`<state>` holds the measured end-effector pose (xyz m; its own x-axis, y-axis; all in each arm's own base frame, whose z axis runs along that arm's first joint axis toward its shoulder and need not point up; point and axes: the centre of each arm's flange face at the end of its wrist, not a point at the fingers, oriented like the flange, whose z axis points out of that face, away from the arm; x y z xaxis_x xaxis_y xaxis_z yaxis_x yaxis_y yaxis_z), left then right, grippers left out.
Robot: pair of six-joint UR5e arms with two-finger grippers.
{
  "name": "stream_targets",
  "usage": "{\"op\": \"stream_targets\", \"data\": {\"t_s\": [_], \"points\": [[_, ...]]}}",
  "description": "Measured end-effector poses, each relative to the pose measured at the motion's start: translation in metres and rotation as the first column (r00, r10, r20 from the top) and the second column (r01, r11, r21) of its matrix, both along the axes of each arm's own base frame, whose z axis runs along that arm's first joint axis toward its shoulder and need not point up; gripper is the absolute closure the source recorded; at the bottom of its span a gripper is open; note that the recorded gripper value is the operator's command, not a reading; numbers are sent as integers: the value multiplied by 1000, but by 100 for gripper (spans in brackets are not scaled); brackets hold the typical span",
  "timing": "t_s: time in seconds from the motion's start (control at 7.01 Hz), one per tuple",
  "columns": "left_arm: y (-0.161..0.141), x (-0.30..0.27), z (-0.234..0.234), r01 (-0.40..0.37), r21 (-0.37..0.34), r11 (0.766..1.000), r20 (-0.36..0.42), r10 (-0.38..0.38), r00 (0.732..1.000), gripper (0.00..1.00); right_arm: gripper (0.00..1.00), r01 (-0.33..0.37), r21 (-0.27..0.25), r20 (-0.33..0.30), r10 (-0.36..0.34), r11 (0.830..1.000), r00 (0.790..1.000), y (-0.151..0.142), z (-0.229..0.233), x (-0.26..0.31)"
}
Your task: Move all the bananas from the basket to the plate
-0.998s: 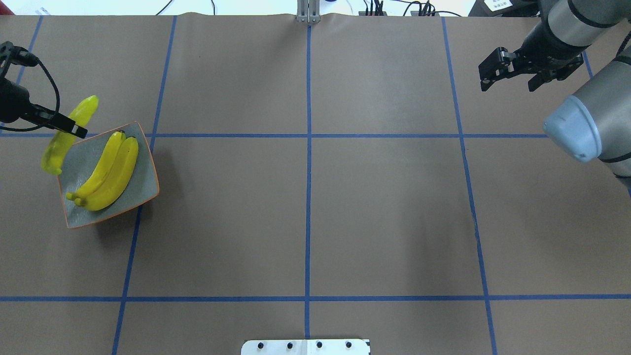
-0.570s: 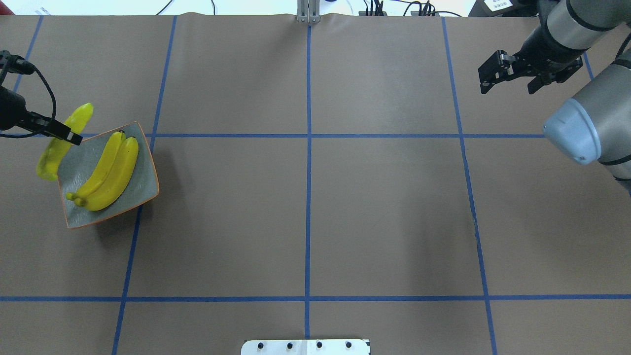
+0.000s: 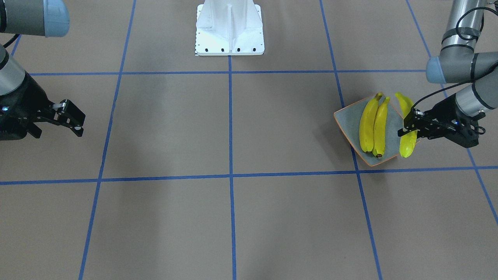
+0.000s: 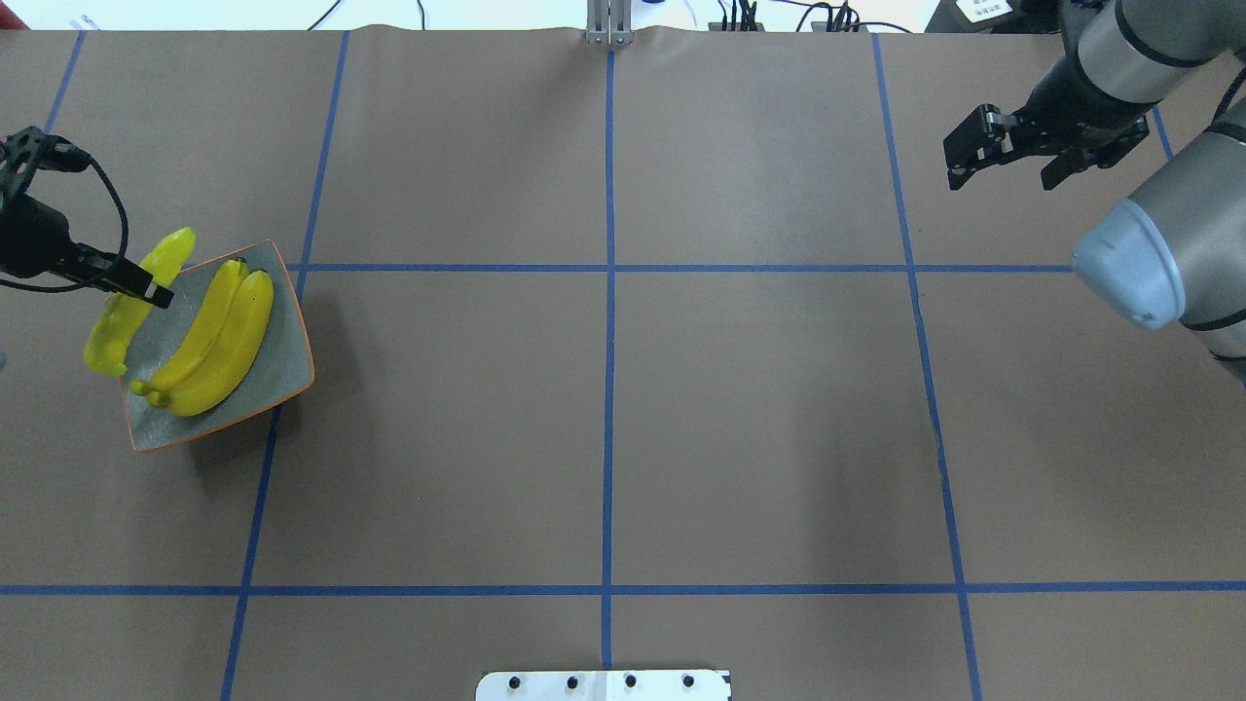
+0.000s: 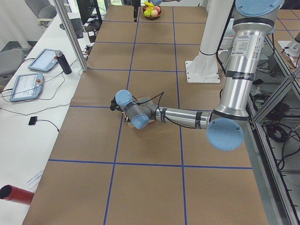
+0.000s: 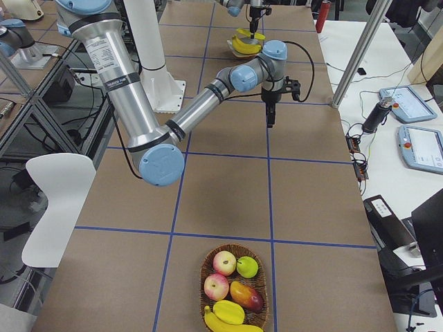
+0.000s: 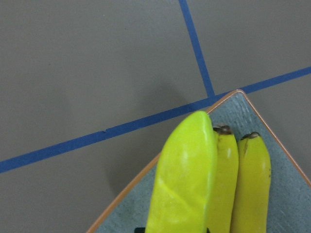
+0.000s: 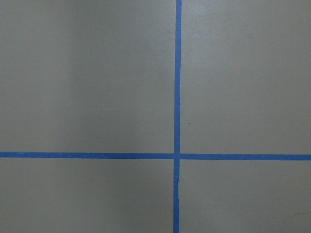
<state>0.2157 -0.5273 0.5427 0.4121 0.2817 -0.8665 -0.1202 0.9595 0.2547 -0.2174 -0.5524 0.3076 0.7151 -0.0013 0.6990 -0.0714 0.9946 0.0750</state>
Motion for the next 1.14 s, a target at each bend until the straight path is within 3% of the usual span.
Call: {"op": "stream_targets", "data": {"t_s": [0.29, 0.43, 0.57, 0.71, 1.14], "points": [[2, 7, 1, -2, -19, 1000, 1, 3, 1000, 100, 0, 0, 1, -2, 0, 1000, 1000, 0, 0, 0], [3, 7, 2, -3, -22, 1000, 2, 3, 1000, 88, 0, 0, 1, -2, 0, 1000, 1000, 0, 0, 0], [2, 8, 2, -2, -22, 1000, 2, 3, 1000, 11, 0, 0, 1, -2, 0, 1000, 1000, 0, 0, 0], [2, 8, 1, -3, -20, 1000, 1, 3, 1000, 0, 0, 0, 1, -2, 0, 1000, 1000, 0, 0, -1], [1, 7, -10, -3, 2, 1000, -10, 3, 1000, 0, 0, 2, 1, -4, -2, 1000, 1000, 1, 2, 0]]}}
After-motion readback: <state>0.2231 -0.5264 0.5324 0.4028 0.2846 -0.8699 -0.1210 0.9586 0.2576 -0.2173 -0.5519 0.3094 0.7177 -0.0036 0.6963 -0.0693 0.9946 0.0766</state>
